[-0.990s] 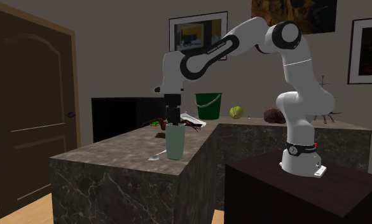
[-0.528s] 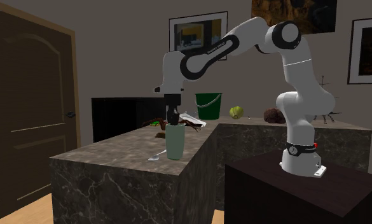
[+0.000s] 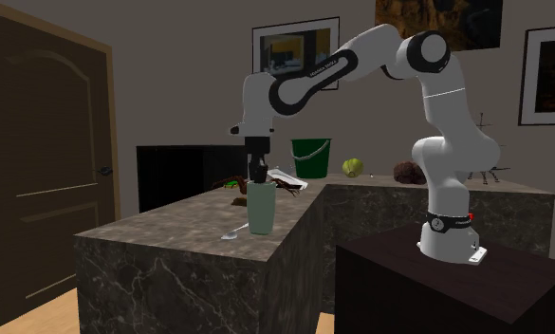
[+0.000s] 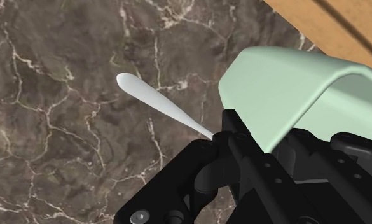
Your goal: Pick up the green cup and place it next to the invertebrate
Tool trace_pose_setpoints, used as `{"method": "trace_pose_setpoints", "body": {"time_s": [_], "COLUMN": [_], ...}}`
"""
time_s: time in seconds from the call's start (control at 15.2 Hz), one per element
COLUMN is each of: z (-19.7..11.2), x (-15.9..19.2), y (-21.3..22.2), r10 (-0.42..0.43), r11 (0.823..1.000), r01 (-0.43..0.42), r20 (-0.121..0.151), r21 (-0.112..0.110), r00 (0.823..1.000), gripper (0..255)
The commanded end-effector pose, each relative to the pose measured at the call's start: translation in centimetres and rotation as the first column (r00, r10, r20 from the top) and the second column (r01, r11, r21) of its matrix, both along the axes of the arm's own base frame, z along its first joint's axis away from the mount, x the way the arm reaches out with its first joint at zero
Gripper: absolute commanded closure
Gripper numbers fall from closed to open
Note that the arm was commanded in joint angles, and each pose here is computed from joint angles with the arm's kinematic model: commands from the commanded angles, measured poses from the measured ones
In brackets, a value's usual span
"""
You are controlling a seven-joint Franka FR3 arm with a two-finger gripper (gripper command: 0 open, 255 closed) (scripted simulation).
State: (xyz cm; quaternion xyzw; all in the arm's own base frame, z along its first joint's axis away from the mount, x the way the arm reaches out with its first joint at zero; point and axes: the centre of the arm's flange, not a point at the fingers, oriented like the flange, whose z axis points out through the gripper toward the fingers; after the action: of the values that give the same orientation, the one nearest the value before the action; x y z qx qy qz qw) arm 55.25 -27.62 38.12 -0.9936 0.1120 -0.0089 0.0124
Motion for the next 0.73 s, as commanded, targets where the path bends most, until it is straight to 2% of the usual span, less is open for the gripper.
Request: {"method": "trace_pose_setpoints", "body": {"time_s": [0.0,0.66], "z": [1.1,6.4], "x": [0.0,0.0], "y": [0.0,0.0], "r10": [0.000,0.000], "r11": [1.000,1.000], "r01": [0.000,0.000], "r20": [0.000,0.000], "r21": [0.000,0.000], "r00": [1.000,1.000], "gripper": [255,255]}}
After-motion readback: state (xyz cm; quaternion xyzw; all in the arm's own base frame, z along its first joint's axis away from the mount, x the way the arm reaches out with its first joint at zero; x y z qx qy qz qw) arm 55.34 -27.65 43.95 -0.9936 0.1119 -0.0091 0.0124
